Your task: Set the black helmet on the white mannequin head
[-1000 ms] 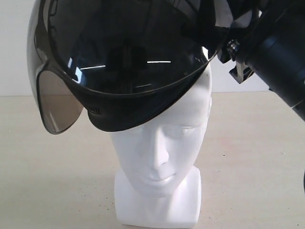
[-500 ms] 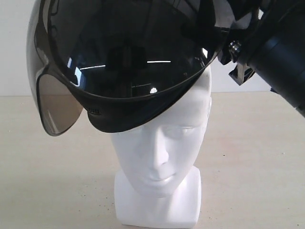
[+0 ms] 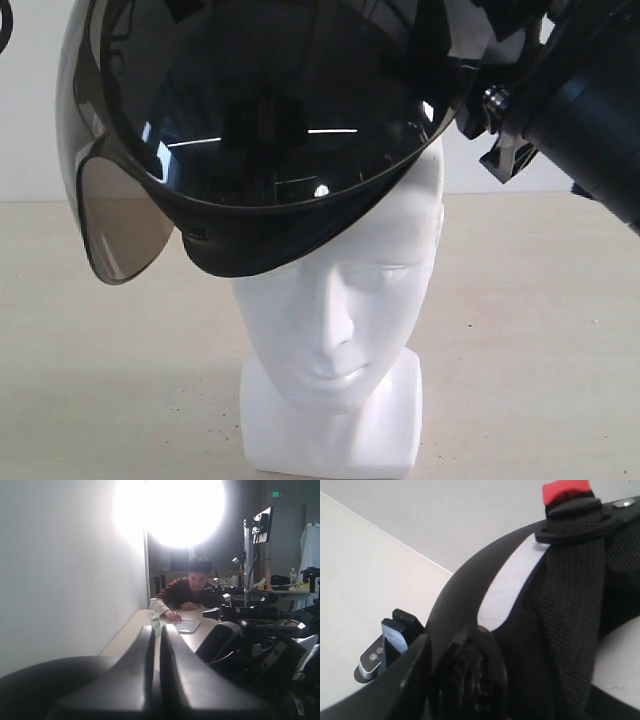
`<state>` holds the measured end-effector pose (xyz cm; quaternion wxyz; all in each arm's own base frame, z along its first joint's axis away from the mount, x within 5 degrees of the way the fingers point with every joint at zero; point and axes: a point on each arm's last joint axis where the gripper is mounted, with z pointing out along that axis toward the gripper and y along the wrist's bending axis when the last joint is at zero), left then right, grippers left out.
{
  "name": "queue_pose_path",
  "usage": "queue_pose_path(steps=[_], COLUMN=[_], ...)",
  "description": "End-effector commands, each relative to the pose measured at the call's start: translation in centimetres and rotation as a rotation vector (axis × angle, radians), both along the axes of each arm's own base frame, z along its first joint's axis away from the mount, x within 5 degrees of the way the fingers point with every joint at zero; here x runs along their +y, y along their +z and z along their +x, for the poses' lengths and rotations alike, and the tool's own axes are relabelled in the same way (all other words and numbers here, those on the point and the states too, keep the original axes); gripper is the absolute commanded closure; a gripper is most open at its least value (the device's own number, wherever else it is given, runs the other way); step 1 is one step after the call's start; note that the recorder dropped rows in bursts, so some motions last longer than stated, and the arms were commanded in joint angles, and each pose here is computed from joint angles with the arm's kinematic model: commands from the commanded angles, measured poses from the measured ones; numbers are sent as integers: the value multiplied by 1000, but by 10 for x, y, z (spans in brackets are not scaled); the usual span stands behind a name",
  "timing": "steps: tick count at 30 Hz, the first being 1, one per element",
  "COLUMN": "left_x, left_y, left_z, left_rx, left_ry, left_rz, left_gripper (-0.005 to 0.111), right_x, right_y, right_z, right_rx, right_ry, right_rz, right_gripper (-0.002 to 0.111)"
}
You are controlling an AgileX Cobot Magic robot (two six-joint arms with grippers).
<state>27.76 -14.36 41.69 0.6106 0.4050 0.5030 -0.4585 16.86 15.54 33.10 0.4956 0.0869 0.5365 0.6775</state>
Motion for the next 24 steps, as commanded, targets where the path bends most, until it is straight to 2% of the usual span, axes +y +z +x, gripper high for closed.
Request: queue_pose_path(steps=[1, 24], left_x=[-15, -14], left_y=[-60, -61], left_z=[15, 16], left_rx=[111, 104], left_ry=[-23, -3], left_rz=[274, 283], left_gripper=[102, 102], right_x=[15, 17], right_y=[-29, -29], right_z=[-3, -5], right_rx=[-43, -79], right_ry=[49, 65], right_rz=[-390, -416], right_gripper=[108, 108])
